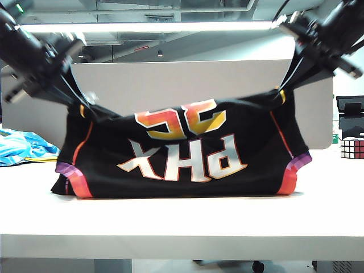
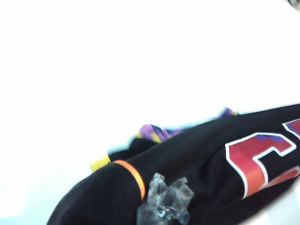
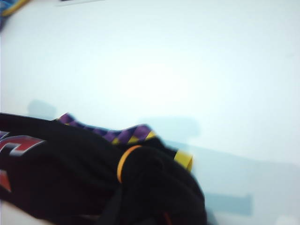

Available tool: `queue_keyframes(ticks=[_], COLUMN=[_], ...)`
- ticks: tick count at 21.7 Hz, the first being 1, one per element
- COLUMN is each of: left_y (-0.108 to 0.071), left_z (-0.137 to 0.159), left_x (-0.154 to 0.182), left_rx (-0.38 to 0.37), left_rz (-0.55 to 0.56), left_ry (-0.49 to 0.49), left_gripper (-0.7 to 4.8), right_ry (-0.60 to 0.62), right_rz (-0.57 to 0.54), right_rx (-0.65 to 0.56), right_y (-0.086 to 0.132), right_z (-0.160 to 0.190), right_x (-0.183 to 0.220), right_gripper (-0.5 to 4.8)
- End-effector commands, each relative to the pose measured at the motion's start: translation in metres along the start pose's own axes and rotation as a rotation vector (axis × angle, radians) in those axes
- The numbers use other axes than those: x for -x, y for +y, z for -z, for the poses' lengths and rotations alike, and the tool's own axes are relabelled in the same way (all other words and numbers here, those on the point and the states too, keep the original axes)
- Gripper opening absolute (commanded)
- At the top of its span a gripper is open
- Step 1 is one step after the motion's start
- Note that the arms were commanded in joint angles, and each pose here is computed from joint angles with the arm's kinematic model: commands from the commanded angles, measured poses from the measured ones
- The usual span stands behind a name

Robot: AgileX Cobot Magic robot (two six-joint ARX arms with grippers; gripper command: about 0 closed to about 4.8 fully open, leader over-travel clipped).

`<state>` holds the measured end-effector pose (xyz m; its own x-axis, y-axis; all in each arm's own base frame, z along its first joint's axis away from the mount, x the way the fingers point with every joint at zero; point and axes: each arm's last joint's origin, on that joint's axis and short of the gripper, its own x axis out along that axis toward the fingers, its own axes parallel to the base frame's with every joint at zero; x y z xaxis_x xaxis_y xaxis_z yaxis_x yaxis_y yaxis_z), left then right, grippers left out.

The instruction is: Fold the bottom side of the basketball jersey horizontally towards the center, about one-third of the way, and then fold the bottom of the basketball jersey up towards the top, creating a neat rectangle.

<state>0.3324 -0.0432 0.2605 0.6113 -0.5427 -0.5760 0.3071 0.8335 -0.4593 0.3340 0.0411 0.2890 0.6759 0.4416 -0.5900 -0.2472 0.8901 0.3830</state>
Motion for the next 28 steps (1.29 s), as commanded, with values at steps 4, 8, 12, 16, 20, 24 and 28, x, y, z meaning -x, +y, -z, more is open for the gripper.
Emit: queue_keyframes(ticks=[4,8,12,16,20,24,28], left_y=[0.025,0.028,0.018,-0.005,-0.053,-0.084,-0.098], left_z=[-0.034,-0.049,-0.057,-0.058,-0.048,-0.025,0.04], left_x=[-0.034,-0.016,0.02,0.056,0.131,0.183,0.217], left_rx=[-0.06,-0.062,-0.083,-0.131,-0.243,-0.332,-0.361], left_rz=[-0.069,-0.094,-0.11,-0.11,-0.115,-0.142,-0.135], left_ry=[-0.122,-0.188,-0.246,-0.276,-0.385,-0.457,-0.519], left_gripper=[2.8,3.18,2.98,2.68,1.76,0.48,-0.06], right_ry=[-0.055,-0.101,-0.164,-0.157,-0.194,-0.285,-0.369], right_rz=[0.0,0.012,-0.001,-0.025,-0.041,-0.044,-0.02], right_rx=[0.042,0.043,0.065,0.092,0.185,0.23,0.264], right_y=[-0.017,-0.021,-0.014,0.002,0.033,0.05,0.057], right_z=[-0.033,-0.044,-0.054,-0.052,-0.035,-0.003,0.059], right_x=[-0.046,-0.029,0.009,0.048,0.114,0.159,0.192], right_gripper=[3.44,3.33,3.13,3.13,2.59,1.4,0.29])
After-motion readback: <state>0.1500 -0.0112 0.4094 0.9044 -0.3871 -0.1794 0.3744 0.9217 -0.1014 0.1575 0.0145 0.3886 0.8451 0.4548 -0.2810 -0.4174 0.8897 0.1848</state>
